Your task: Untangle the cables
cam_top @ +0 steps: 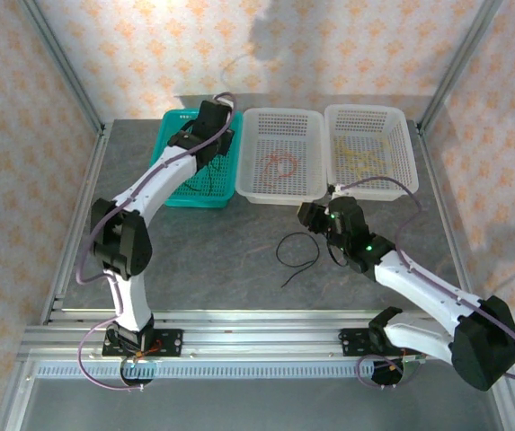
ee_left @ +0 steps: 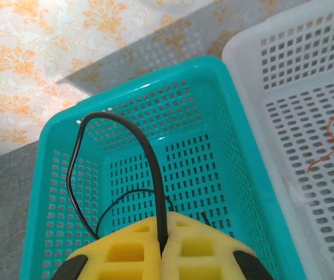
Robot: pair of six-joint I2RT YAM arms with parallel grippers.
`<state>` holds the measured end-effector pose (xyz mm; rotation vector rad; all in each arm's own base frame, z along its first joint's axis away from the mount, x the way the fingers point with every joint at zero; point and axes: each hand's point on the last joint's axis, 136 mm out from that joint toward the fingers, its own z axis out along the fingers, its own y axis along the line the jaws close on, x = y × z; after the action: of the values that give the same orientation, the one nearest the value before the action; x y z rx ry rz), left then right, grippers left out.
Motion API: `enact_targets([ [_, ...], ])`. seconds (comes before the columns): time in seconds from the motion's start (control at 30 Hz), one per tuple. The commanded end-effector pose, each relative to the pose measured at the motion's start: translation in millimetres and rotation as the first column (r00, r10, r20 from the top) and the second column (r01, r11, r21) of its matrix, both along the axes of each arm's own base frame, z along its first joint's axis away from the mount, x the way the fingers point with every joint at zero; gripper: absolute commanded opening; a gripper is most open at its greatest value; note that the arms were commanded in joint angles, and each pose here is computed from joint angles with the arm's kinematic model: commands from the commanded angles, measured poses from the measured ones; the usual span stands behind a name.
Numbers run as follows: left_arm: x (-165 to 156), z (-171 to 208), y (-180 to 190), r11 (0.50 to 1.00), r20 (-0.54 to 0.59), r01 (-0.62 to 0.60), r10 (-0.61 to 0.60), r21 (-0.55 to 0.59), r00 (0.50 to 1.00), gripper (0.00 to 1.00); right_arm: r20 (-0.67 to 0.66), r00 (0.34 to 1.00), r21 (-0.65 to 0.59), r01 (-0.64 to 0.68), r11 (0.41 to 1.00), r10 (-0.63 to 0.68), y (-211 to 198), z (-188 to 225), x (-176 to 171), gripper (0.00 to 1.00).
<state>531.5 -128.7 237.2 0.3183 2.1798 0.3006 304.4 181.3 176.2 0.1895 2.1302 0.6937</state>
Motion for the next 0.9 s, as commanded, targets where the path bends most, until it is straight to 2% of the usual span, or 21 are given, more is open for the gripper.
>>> enact_targets([
  [0.0, 12.3, -4.4, 9.9, 0.998, -0.025, 0.004, -0.002, 0.056, 1.0, 0.0, 0.007, 1.0, -0.008, 0.017, 1.0, -0.016, -4.9, -0.9, -3.3, 0.4],
  [0.13, 28.4, -17.8, 24.9, 0.994, -0.046, -0.066, 0.07, 0.091, 0.996, 0.0, 0.003, 1.0, -0.007, 0.017, 1.0, -0.016, -5.1, -2.0, -4.1, 0.4],
  [0.27, 40.2, -39.6, 30.4, 0.996, -0.096, -0.086, 0.089, 0.035, 0.991, 0.01, 0.004, 1.0, -0.008, 0.019, 1.0, -0.019, -5.4, -1.6, -3.9, 0.4],
  [0.33, 43.1, -46.7, 36.2, 0.993, -0.105, -0.115, 0.118, 0.031, 0.987, 0.12, 0.0, 1.0, -0.01, 0.018, 1.0, -0.018, -5.5, -2.0, -4.1, 0.4],
  [0.37, 44.4, -47.2, 43.4, 0.987, -0.098, -0.154, 0.157, 0.036, 0.983, 0.25, 0.0, 1.0, -0.01, 0.018, 1.0, -0.018, -5.6, -1.9, -4.4, 0.4],
  [0.47, 44.9, -42.9, 56.2, 0.976, -0.079, -0.218, 0.219, 0.026, 0.973, 0.43, 0.0, 1.0, -0.013, 0.024, 1.0, -0.024, -7.5, -1.5, -5.3, 0.4],
  [0.53, 42.5, -39.2, 60.0, 0.971, -0.067, -0.238, 0.239, 0.025, 0.969, 0.5, -0.003, 1.0, -0.018, 0.031, 0.999, -0.031, -9.1, -2.3, -5.5, 0.4],
  [0.7, 29.1, -27.7, 56.9, 0.971, -0.063, -0.234, 0.232, -0.04, 0.971, 0.56, -0.039, 0.996, -0.061, 0.078, 0.995, -0.08, -18.7, -11.5, -5.0, 0.4],
  [0.87, -7.1, 1.8, 37.5, 0.965, -0.021, -0.147, 0.146, -0.219, 0.989, 0.63, -0.113, 0.982, -0.148, 0.134, 0.98, -0.152, -34.7, -29.4, -9.9, 0.4],
])
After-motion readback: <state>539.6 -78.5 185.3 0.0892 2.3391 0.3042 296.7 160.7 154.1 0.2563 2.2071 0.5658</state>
